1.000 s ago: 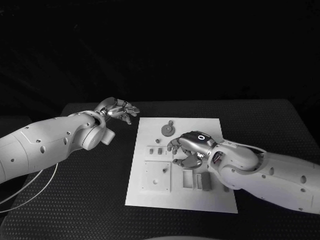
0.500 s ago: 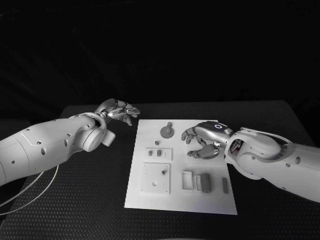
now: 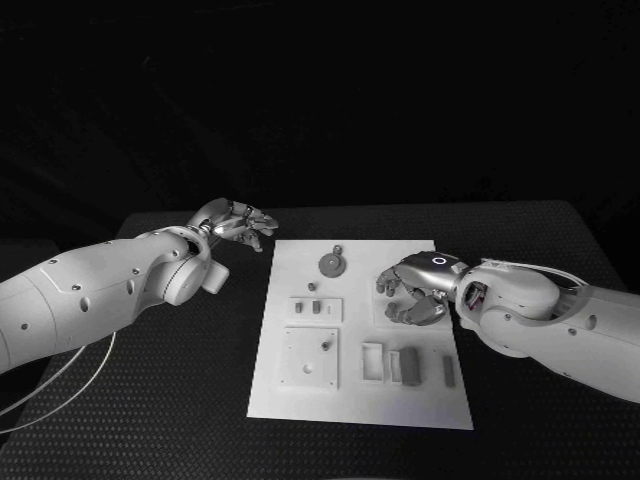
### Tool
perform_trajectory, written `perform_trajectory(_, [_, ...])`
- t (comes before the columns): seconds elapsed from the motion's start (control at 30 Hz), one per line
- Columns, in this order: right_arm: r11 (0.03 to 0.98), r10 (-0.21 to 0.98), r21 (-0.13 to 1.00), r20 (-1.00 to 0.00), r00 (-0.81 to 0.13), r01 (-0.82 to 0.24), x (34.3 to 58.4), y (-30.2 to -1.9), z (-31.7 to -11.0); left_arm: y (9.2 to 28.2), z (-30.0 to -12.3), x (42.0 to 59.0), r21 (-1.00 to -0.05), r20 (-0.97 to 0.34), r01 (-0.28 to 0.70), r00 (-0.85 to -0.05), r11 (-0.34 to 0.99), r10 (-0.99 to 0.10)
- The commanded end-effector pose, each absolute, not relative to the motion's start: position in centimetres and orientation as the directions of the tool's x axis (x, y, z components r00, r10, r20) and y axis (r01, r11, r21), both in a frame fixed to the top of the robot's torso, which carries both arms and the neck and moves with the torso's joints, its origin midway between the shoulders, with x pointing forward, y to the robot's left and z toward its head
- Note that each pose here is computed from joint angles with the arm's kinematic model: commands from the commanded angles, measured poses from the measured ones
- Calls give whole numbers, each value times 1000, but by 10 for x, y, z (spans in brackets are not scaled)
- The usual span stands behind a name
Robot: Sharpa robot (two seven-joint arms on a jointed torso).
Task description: Assemble the parts on the task board
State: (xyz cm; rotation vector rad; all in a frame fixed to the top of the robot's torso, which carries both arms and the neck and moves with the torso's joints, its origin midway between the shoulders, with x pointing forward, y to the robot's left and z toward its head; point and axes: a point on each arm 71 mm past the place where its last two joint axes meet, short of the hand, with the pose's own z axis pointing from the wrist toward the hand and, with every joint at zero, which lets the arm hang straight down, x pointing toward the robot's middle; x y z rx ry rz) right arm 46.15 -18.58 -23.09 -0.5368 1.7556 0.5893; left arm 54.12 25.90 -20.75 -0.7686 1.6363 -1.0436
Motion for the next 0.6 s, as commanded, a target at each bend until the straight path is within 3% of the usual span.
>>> perform_trajectory(0.03, [768,-117,74,-961,-252,-637,461,-186,-237,258,-206,541,-911,-398,15,-298,412,-868])
perform_trajectory(0.6, [768,-132,62,-959,-252,-637,460,-183,-245,260,-206,541,-910,-399,11,-295,414,-868])
